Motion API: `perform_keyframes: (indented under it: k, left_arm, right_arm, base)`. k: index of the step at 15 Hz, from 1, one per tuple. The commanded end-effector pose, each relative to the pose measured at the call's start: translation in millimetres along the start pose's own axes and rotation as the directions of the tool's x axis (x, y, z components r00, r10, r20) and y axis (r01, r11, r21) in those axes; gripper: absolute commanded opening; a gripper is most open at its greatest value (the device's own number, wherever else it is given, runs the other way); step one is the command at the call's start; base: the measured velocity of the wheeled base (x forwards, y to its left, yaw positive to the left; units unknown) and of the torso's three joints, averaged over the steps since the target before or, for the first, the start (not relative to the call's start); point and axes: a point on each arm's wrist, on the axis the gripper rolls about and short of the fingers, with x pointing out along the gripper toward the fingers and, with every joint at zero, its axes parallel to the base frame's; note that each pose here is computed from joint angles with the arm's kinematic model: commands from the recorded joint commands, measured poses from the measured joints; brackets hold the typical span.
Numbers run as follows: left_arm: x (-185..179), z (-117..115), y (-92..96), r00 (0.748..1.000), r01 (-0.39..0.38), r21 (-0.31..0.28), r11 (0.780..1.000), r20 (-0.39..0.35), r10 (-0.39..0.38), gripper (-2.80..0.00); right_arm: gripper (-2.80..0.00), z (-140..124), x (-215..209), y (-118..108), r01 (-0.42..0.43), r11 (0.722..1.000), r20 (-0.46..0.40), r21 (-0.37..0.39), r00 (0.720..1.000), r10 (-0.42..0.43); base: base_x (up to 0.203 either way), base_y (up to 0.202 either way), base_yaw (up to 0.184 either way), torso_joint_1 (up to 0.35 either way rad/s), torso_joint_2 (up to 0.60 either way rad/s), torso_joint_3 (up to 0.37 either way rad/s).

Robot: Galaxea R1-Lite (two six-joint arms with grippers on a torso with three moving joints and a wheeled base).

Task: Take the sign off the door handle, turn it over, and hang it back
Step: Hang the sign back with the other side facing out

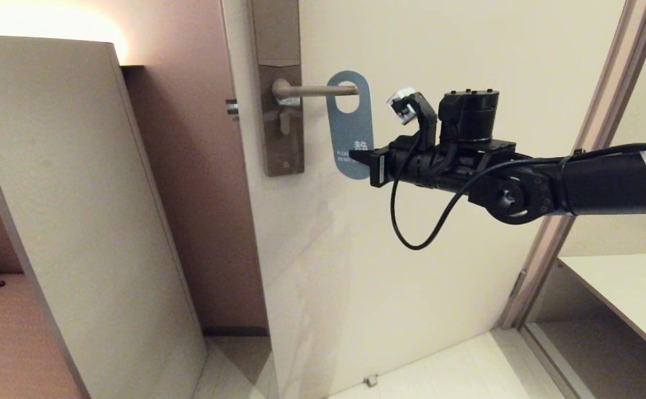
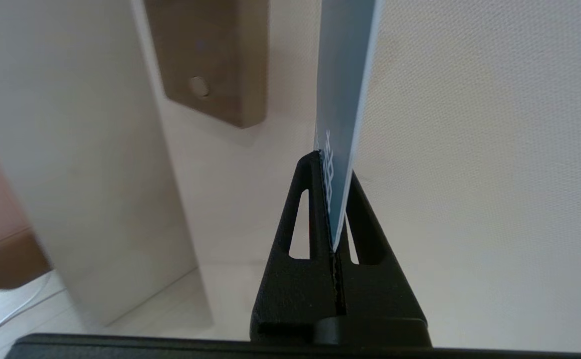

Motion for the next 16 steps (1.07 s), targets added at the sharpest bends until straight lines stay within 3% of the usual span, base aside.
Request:
perform_keyframes:
  k: [1, 16]
  left_arm:
    - [0, 0, 0.0, 1.0, -0.001, 0.0, 1.0, -0.005, 0.001, -2.8]
    - [-2, -1, 0.0, 1.0, 0.0, 0.0, 1.0, 0.022, 0.0, -2.8]
  right_arm:
    - [-2.8, 3, 0, 6, 0.041, 0.999, 0.009, -0.005, 0.999, -0.041]
    - [-2.8, 14, -3, 38, 0.001, 1.0, 0.029, -0.015, 1.0, 0.0]
  base:
    - [0.0, 0.0, 0.0, 0.0, 0.0, 0.0]
    - [0.0, 0.0, 0.0, 0.0, 0.0, 0.0]
